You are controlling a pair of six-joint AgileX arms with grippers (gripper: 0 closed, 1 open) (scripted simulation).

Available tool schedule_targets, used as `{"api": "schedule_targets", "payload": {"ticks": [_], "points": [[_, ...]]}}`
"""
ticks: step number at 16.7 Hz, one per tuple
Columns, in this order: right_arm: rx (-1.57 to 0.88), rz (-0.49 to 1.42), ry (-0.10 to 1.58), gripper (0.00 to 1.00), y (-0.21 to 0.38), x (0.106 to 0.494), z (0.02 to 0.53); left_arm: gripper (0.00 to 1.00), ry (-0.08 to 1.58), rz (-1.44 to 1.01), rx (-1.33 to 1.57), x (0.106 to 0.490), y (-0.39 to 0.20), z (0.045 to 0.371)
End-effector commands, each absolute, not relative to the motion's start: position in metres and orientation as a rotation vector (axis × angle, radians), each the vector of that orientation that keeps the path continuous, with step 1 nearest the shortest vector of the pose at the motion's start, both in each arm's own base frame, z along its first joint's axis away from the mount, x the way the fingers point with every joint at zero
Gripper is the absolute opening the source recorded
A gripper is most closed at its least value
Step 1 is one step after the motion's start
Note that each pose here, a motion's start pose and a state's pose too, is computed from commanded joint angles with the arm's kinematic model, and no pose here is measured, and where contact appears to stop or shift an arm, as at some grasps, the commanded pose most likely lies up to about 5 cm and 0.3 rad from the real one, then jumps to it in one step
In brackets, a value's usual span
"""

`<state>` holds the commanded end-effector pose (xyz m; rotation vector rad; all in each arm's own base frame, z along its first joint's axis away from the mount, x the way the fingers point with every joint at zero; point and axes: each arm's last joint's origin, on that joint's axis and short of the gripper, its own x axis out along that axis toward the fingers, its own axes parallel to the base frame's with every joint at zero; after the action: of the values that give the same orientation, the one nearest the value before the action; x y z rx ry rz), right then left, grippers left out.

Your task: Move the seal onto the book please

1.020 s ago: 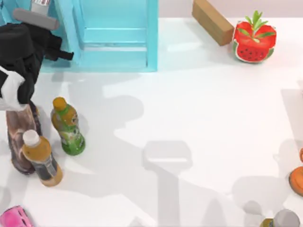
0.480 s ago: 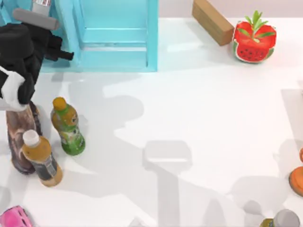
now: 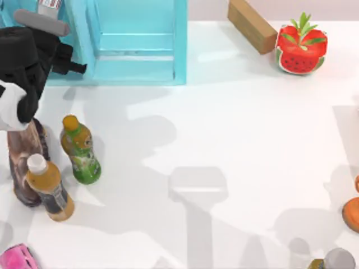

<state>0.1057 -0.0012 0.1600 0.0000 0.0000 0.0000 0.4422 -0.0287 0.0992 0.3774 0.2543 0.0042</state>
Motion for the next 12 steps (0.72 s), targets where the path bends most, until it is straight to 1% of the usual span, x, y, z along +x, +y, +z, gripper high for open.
{"api": "schedule_targets", "payload": {"ticks": [2, 3, 6, 9, 10, 12], "points": [[0.0, 0.0, 0.0, 1.0, -0.001, 0.106, 0.16, 0.0, 0.281, -0.004, 0.38, 0.43, -0.03, 0.118], [0.0, 0.0, 0.0, 1.0, -0.001, 0.106, 0.16, 0.0, 0.284, -0.005, 0.38, 0.423, -0.031, 0.133], [0.0, 0.0, 0.0, 1.0, -0.001, 0.106, 0.16, 0.0, 0.239, 0.003, 0.373, 0.392, -0.031, 0.196], [0.0, 0.0, 0.0, 1.0, -0.001, 0.106, 0.16, 0.0, 0.156, 0.019, 0.362, 0.344, -0.028, 0.262], [0.0, 0.0, 0.0, 1.0, -0.001, 0.106, 0.16, 0.0, 0.14, 0.023, 0.36, 0.326, -0.026, 0.277], [0.0, 0.0, 0.0, 1.0, -0.001, 0.106, 0.16, 0.0, 0.142, 0.026, 0.36, 0.295, -0.024, 0.293]]}}
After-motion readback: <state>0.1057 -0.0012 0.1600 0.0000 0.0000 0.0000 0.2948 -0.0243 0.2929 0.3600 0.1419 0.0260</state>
